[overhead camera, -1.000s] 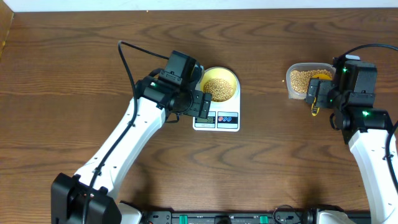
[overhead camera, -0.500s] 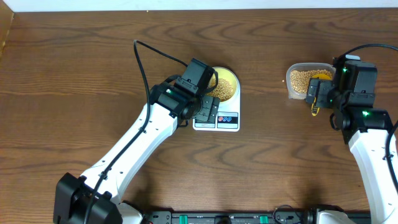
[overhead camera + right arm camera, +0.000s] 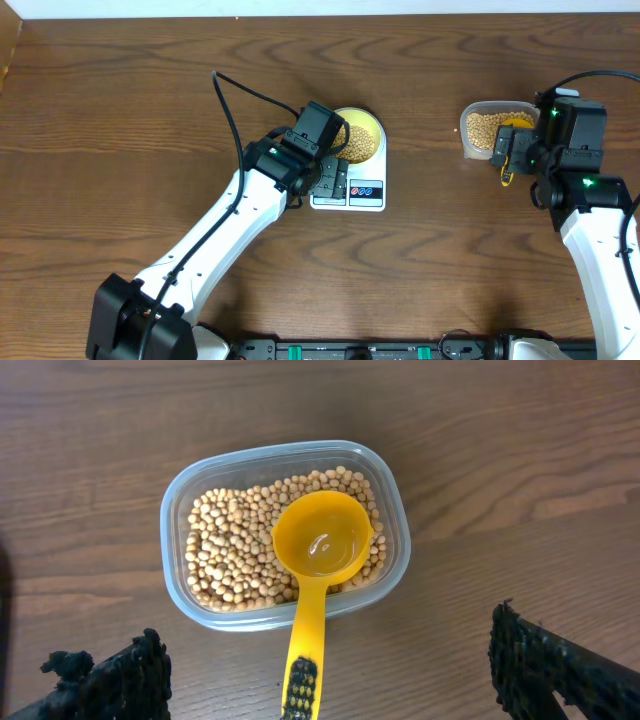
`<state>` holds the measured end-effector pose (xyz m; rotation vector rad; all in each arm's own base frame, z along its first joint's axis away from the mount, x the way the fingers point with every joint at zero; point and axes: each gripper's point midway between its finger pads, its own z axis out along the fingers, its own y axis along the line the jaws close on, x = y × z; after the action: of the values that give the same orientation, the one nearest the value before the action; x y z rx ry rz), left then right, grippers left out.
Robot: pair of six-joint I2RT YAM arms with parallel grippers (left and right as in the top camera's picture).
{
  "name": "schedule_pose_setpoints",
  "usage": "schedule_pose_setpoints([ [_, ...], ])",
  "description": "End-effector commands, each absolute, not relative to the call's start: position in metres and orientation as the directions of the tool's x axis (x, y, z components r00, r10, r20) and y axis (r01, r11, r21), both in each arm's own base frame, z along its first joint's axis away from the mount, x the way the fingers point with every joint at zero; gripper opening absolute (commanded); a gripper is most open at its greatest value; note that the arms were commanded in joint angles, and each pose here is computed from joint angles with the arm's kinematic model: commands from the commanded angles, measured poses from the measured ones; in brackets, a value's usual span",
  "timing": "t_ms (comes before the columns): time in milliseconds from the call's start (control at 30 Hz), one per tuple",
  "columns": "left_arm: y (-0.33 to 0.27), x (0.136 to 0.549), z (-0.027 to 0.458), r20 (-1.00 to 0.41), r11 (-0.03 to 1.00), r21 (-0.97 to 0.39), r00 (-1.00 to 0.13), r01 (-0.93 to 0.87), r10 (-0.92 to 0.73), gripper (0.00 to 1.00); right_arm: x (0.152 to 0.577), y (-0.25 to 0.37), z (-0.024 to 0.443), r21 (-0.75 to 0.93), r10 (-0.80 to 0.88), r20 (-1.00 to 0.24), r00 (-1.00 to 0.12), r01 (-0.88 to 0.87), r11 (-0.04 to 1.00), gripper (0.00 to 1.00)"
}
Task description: Scoop item into bowl and weigh 50g on scale
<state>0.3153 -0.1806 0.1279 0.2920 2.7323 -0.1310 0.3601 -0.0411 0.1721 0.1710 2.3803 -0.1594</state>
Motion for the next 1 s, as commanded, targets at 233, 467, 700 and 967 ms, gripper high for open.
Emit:
schedule_pose_setpoints([
  [233,-0.184,0.315,0.126,-0.399,0.975,-0.015,-0.895,0.222,0.197,0.88,0.359,-0.04,0.176,-0.083,0.057,-0.693,-0.718,0.159,0.984,0.99],
  [467,-0.19,0.313,0.127,-0.418,0.973,0.008,-0.883,0.23,0.213,0.88,0.359,-0.04,0.176,-0.083,0.057,-0.693,-0.718,0.159,0.984,0.99],
  [700,-0.188,0.311,0.121,-0.411,0.979,0.004,-0.892,0.202,0.186,0.88,0.359,-0.04,0.176,-0.083,0.057,-0.693,-0.719,0.159,0.984,0.99],
  [967,-0.19,0.314,0.121,-0.423,0.979,-0.002,-0.888,0.202,0.182,0.88,0.359,-0.04,0.176,-0.083,0.057,-0.693,-0.718,0.159,0.984,0.99],
])
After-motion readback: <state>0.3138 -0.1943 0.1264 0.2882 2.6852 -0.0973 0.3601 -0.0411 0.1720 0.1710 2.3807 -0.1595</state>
